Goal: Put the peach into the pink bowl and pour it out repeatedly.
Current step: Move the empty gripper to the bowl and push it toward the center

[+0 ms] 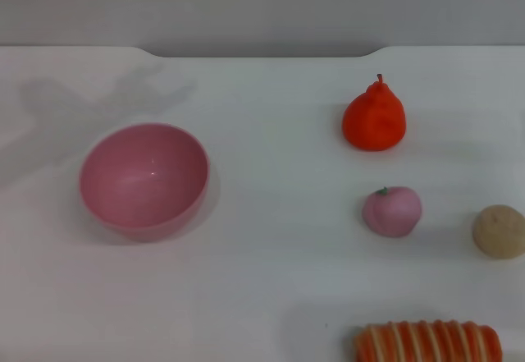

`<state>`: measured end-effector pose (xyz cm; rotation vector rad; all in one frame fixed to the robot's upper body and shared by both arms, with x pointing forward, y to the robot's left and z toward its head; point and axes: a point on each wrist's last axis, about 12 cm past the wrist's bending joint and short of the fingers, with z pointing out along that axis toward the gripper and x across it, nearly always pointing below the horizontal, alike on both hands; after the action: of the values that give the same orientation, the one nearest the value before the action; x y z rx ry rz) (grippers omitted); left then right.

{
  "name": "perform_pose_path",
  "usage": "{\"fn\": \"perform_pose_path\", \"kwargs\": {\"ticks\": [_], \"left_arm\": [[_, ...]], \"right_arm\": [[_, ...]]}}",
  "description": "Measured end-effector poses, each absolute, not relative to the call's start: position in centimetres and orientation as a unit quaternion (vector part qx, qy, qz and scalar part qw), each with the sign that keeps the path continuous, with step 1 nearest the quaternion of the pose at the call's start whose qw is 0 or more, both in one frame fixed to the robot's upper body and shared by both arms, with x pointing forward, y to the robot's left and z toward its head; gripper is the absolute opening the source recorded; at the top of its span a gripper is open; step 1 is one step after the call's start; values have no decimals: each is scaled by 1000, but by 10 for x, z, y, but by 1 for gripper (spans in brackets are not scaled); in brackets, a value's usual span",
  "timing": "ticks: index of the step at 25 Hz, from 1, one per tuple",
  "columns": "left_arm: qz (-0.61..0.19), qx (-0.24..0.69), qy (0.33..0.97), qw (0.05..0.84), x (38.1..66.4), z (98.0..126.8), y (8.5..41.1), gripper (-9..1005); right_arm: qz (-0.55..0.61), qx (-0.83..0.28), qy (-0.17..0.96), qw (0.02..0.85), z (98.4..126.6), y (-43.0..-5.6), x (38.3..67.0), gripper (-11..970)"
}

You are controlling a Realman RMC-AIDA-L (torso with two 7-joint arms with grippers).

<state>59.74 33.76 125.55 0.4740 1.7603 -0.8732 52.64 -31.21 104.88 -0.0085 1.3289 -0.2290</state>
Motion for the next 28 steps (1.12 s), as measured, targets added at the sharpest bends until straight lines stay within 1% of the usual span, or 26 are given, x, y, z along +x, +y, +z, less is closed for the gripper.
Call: {"fn": "perform_pose_path", "kwargs": {"ticks": [2,3,6,7,9,11,13,14,16,18,19,23,24,26,27,28], "left_arm": [[-337,206,762,513,597,1268,333,822],[-304,228,776,504,594,1277,328,821],[-259,257,800,476,587,1290,316,820],[-259,257,800,476,587,1290,316,820],[-214,281,825,440,581,1297,304,819],[-187,294,842,413,577,1297,294,818],[-187,294,842,413,577,1297,294,817],[-153,309,860,377,572,1294,281,817],[-129,310,873,355,571,1285,270,816],[-129,310,873,355,571,1285,270,815],[-121,308,877,349,571,1280,267,815],[-121,308,877,349,571,1280,267,742],[-114,299,882,346,573,1271,266,724],[-114,299,882,346,573,1271,266,728],[-98,254,895,354,577,1252,275,729],[-98,254,895,354,577,1252,275,731]], "right_arm": [[-106,-5,616,781,1049,-312,527,587],[-106,-5,616,780,1049,-312,527,587],[-106,-6,617,780,1048,-313,527,587],[-106,-6,617,780,1048,-313,527,587],[-107,-6,617,779,1048,-313,527,587],[-107,-6,617,779,1048,-313,527,587],[-107,-6,617,780,1049,-313,527,587],[-107,-6,617,780,1049,-313,527,587],[-107,-7,617,780,1049,-313,528,587],[-106,-7,616,780,1049,-313,528,587],[-106,-7,616,780,1049,-313,528,587],[-106,-8,616,780,1049,-313,528,587],[-107,-8,616,780,1049,-313,528,587],[-107,-7,617,780,1049,-313,527,587],[-107,-7,617,780,1048,-313,527,587],[-107,-7,617,779,1048,-314,527,587]]}}
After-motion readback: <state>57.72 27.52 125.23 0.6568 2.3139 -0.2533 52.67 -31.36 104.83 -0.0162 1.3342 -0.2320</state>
